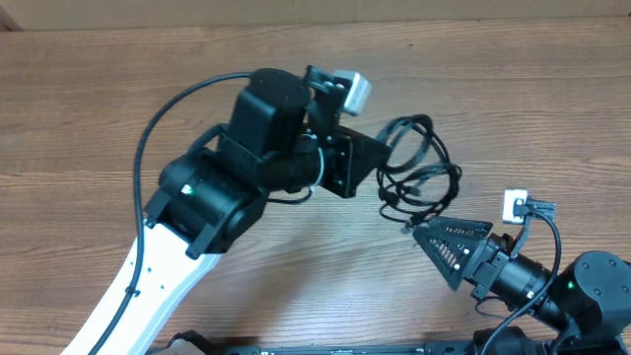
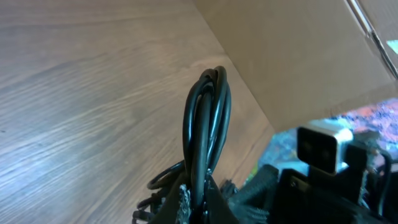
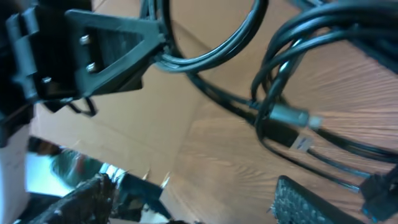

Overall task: Untangle cables
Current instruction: 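Move the right gripper toward the hanging cables below the left gripper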

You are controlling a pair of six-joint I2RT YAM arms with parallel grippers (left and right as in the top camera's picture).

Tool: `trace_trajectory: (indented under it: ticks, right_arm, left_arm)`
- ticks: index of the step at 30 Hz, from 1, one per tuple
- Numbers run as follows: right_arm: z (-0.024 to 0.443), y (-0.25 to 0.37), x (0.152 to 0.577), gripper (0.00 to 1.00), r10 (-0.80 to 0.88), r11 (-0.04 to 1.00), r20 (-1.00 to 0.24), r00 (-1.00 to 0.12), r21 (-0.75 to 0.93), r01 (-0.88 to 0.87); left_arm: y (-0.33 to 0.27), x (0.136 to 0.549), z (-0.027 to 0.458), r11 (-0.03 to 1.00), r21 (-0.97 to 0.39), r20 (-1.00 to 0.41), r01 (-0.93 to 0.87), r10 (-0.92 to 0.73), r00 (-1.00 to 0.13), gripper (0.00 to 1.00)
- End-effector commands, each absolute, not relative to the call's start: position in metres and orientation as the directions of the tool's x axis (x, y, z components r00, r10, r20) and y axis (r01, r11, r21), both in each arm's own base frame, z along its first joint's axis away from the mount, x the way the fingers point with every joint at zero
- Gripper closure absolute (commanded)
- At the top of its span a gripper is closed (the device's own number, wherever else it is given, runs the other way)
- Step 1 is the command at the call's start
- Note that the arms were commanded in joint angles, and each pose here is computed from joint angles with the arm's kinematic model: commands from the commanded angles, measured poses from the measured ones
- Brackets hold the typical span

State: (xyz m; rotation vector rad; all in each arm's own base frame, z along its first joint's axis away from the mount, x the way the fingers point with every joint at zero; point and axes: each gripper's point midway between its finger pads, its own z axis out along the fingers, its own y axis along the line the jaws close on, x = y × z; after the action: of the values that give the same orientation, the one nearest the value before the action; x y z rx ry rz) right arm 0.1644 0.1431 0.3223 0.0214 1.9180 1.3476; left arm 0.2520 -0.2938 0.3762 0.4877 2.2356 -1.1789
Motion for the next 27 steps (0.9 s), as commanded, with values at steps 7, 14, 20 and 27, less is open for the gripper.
trace_trajectory:
  ticks: [7, 14, 20, 27]
  right_arm:
    - [0.326, 0.131, 0.178, 0.27, 0.482, 0.493, -0.592, -0.645, 0.792, -0.359]
    - [0.316, 0.132, 0.19, 0.42, 0.481, 0.499, -0.559, -0.676, 0.808, -0.313]
    - [0.31, 0.132, 0.197, 0.52, 0.481, 0.505, -0.539, -0.691, 0.815, -0.284]
    - [0.309, 0.13, 0.199, 0.7, 0.49, 0.513, -0.54, -0.684, 0.813, -0.275]
  left_arm:
    - [-0.307, 0.243, 0.401, 0.476, -0.657, -0.649, 0.585, 0.037, -0.76, 0.96]
    - [-0.326, 0.231, 0.413, 0.424, -0.667, -0.665, 0.613, 0.03, -0.746, 0.96]
    - [-0.328, 0.229, 0.413, 0.419, -0.682, -0.651, 0.6, 0.027, -0.759, 0.96]
    - [-0.329, 0.229, 0.413, 0.417, -0.685, -0.648, 0.598, 0.028, -0.762, 0.96]
